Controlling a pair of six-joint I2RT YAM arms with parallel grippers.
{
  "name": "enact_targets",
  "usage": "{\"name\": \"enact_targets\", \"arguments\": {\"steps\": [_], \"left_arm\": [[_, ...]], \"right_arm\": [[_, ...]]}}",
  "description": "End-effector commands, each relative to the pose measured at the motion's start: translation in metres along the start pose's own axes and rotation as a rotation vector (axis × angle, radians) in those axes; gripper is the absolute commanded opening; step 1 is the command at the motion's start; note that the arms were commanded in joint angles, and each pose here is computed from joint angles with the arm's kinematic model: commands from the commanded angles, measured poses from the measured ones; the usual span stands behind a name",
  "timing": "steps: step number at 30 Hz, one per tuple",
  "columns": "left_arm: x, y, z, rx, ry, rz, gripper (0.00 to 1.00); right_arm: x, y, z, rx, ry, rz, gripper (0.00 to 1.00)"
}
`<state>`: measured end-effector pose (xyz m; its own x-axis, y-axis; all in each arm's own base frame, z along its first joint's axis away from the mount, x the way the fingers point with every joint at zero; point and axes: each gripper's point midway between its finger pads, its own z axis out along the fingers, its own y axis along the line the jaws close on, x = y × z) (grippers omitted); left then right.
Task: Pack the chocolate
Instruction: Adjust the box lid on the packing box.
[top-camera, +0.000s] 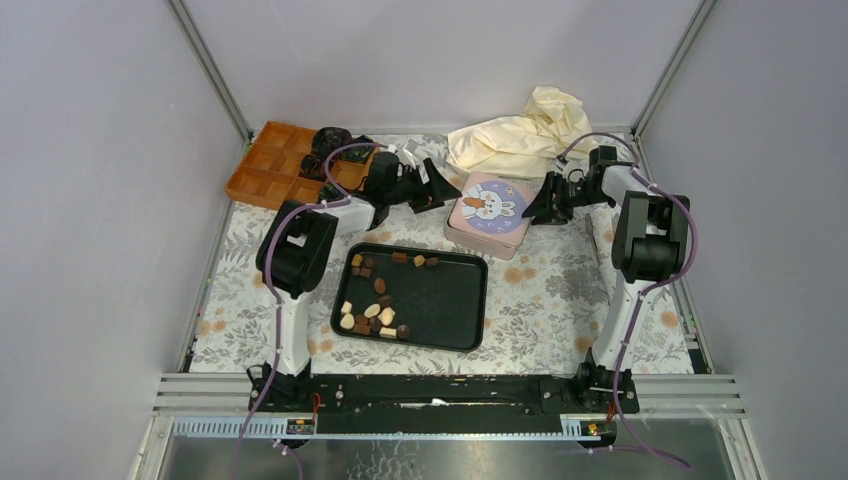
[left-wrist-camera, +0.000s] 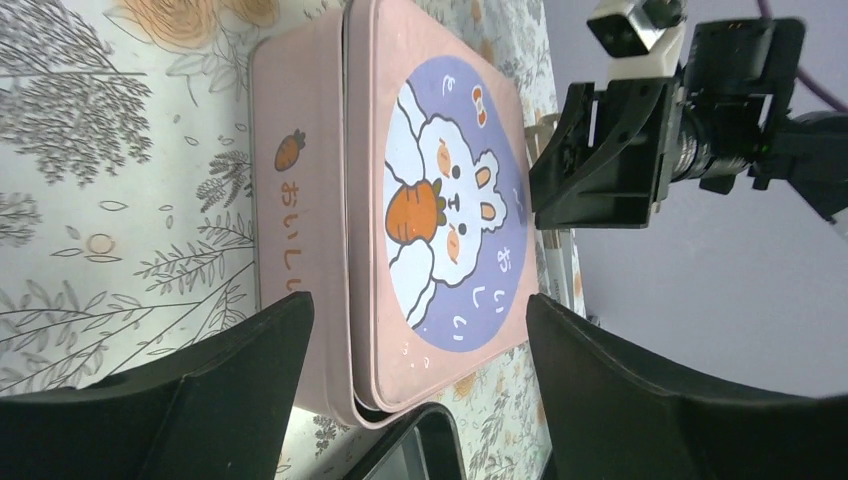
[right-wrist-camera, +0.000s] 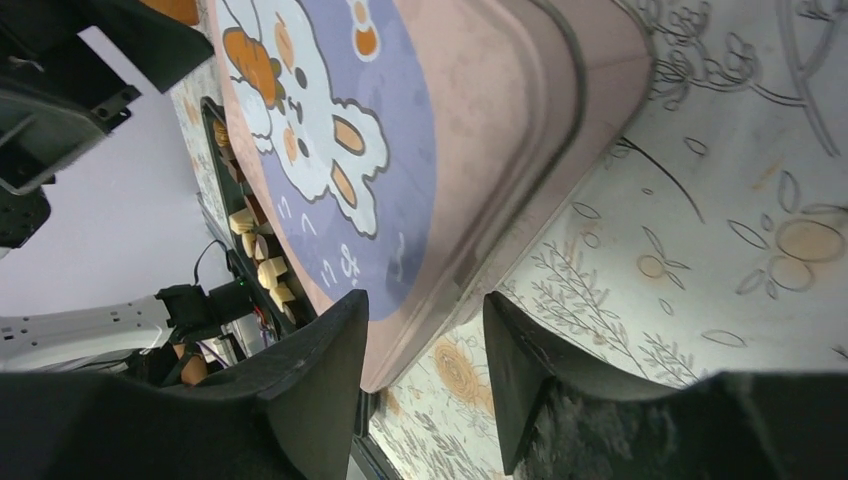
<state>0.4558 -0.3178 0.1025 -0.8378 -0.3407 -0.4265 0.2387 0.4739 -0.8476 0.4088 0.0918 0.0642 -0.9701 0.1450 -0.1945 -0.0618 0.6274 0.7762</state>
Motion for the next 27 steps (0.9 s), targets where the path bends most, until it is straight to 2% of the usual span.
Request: {"name": "enact_targets", "arguments": {"steps": [1, 5, 16, 21, 27], "left_arm": [[-0.025, -0.006, -0.015, 0.002, -0.091, 0.046, 0.83], [-0.021, 0.014, -0.017, -0.055, -0.075, 0.026, 0.76], [0.000, 0.044, -0.014, -0.131, 0.004, 0.026, 0.78], [0.001, 0.037, -0.010, -0.080, 0.011, 0.023, 0.81], [0.001, 0.030, 0.000, -0.048, 0.041, 0.030, 0.82]], "right_arm": [[-0.010, 0.016, -0.024, 0.011, -0.050, -0.073, 0.52], [-0.013, 0.015, -0.019, -0.016, -0.051, -0.055, 0.50], [-0.015, 0.010, -0.008, -0.130, -0.040, 0.069, 0.44], [-0.015, 0.003, -0.002, -0.133, -0.026, 0.098, 0.49], [-0.014, 0.005, 0.002, -0.186, -0.022, 0.115, 0.49]]}}
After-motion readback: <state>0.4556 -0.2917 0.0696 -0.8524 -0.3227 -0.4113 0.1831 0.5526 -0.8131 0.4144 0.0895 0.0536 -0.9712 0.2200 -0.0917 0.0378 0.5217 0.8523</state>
